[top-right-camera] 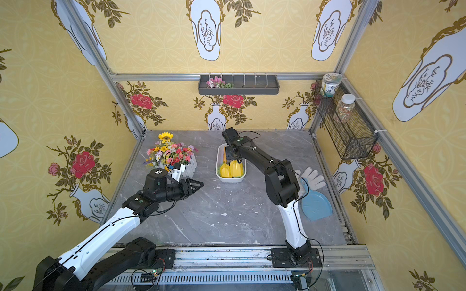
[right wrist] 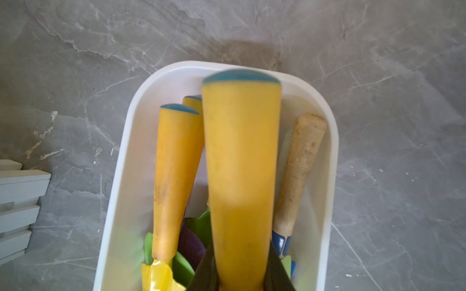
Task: Put the shovel into the storage box
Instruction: Place the shovel in the storage box.
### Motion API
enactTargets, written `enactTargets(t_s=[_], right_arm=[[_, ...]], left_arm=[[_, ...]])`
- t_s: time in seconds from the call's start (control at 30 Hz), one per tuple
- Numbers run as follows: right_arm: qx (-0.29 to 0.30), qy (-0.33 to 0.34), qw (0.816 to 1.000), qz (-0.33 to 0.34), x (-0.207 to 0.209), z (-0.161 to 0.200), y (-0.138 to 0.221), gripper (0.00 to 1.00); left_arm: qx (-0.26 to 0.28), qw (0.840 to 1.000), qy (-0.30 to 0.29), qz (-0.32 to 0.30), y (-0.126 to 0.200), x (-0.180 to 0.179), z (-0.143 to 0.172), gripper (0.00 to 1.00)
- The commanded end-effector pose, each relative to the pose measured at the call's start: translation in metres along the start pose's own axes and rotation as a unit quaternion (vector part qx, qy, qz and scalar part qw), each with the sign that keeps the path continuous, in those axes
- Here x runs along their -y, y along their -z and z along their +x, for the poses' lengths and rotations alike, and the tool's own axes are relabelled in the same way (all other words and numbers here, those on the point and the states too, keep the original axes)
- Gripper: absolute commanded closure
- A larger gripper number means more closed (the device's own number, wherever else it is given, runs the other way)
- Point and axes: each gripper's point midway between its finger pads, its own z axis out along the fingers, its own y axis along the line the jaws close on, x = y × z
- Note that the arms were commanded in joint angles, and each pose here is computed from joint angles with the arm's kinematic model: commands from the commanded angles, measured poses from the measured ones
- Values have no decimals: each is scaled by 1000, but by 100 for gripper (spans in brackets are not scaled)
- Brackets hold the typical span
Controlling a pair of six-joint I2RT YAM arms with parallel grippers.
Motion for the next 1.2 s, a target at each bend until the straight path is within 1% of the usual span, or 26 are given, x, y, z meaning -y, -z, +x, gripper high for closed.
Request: enactTargets(t_s=[0.0, 0.1, 0.17, 0.37, 0.47, 0.57, 0.6, 0.63, 0.67, 0.7, 0.73, 0.87, 0.97, 1.0, 1.13, 1.17], right_arm=[[7, -4, 1000, -7, -5, -3, -2, 68], [5, -3, 1000, -6, -5, -2, -2, 58], [6, -3, 1000, -4, -3, -3, 0, 55], [31, -3, 1000, -5, 1, -14, 28, 54], [47, -3, 999, -17, 2, -15, 48, 51], [62, -6, 998, -30, 7, -9, 66, 45], [68, -9, 997, -37, 9, -7, 72, 43], [71, -12, 997, -41, 12, -4, 76, 41], [76, -16, 996, -43, 16, -1, 81, 32], [79, -19, 996, -42, 20, 3, 85, 17], [84, -22, 995, -45, 23, 5, 90, 2], [97, -41, 993, -46, 47, 22, 104, 3], [112, -67, 990, -49, 69, 35, 115, 3], [115, -76, 989, -45, 78, 41, 116, 3], [133, -112, 984, -40, 115, 60, 125, 3], [137, -122, 982, -34, 126, 65, 126, 3]], left_arm=[[3, 1000, -3, 6, -1, 1, -1, 46], [2, 1000, -2, 3, -2, 0, -1, 46], [3, 1000, -3, 3, -2, 1, -2, 46], [18, 1000, -4, -6, -1, -1, -8, 46], [36, 999, 0, -32, 0, -7, -16, 44], [61, 995, -1, -74, 2, -17, -29, 36], [71, 993, -5, -90, 2, -21, -34, 26], [80, 992, -10, -101, 3, -23, -39, 22], [92, 989, -14, -117, 3, -28, -45, 10], [103, 985, -19, -135, 4, -32, -51, 1], [113, 982, -22, -150, 6, -36, -56, 0], [164, 965, -49, -201, 14, -48, -78, 0], [208, 942, -71, -253, 27, -63, -93, 0], [217, 937, -79, -263, 29, -67, -96, 0], [238, 931, -73, -269, 41, -83, -106, 0], [249, 926, -70, -276, 47, -88, -110, 0]])
